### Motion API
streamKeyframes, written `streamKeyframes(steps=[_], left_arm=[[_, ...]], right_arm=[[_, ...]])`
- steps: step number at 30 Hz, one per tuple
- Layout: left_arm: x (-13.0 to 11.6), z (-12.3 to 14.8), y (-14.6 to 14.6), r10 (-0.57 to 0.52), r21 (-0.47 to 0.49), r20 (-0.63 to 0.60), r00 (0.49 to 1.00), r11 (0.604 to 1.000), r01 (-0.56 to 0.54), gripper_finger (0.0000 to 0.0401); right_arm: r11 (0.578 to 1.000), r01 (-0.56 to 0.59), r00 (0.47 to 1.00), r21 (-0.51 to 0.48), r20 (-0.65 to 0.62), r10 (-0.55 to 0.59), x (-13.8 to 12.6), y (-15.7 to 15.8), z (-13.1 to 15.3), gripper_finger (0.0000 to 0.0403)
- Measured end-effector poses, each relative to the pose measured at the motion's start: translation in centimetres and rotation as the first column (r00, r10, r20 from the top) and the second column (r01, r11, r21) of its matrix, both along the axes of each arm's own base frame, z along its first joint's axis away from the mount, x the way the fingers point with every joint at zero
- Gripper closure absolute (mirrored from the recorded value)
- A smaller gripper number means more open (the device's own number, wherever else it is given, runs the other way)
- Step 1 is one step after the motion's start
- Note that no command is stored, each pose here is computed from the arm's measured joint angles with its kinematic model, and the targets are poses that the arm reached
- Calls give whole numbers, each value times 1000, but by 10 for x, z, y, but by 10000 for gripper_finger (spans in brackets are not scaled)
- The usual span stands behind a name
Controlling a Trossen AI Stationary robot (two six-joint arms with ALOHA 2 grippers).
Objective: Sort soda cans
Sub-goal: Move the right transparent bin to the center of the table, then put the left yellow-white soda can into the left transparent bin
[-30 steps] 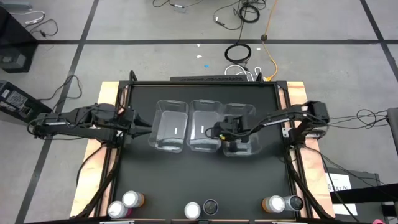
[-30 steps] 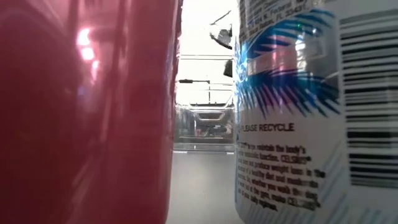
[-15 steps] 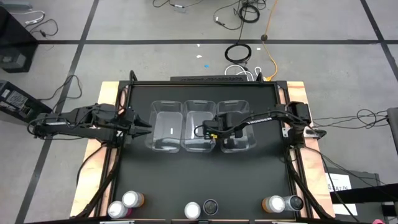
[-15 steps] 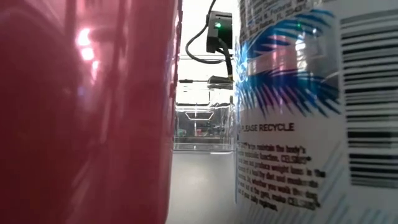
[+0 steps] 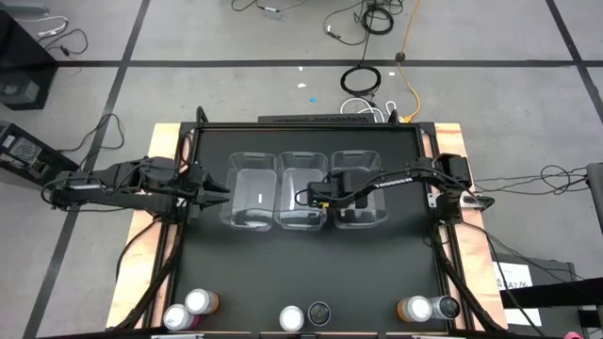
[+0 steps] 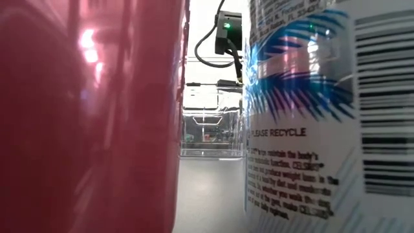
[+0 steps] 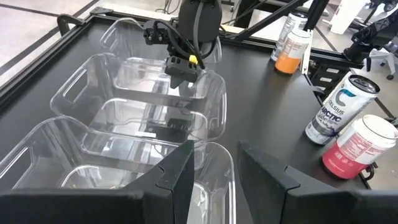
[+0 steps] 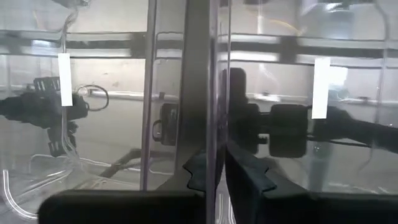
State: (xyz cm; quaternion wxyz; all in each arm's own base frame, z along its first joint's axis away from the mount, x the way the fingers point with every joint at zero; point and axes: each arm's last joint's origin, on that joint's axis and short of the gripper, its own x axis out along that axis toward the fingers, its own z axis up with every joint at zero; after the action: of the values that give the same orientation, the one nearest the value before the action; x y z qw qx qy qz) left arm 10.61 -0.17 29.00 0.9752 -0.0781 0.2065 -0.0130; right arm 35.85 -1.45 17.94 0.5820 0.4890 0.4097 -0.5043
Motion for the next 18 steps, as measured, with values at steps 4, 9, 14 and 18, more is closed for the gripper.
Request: streamKeyframes(steps=[4,9,14,18], left_arm=[[0,0,0,-1,2,0,1000,1000,1,272],[0,0,0,-1,3,0,1000,1000,1,272],[0,0,0,-2,3,-1,1000,1000,2,272],[0,0,0,-1,3,-1,1000,1000,1,272]], right_arm=[[1000,-2,1000,0,5,2,-1,0,3,350],[1000,-21,999,-10,36,22,-4,0,15,338],[998,-17,996,-52,89,22,-10,-1,34,337],[997,-17,988,-74,152,28,-18,-2,56,337]])
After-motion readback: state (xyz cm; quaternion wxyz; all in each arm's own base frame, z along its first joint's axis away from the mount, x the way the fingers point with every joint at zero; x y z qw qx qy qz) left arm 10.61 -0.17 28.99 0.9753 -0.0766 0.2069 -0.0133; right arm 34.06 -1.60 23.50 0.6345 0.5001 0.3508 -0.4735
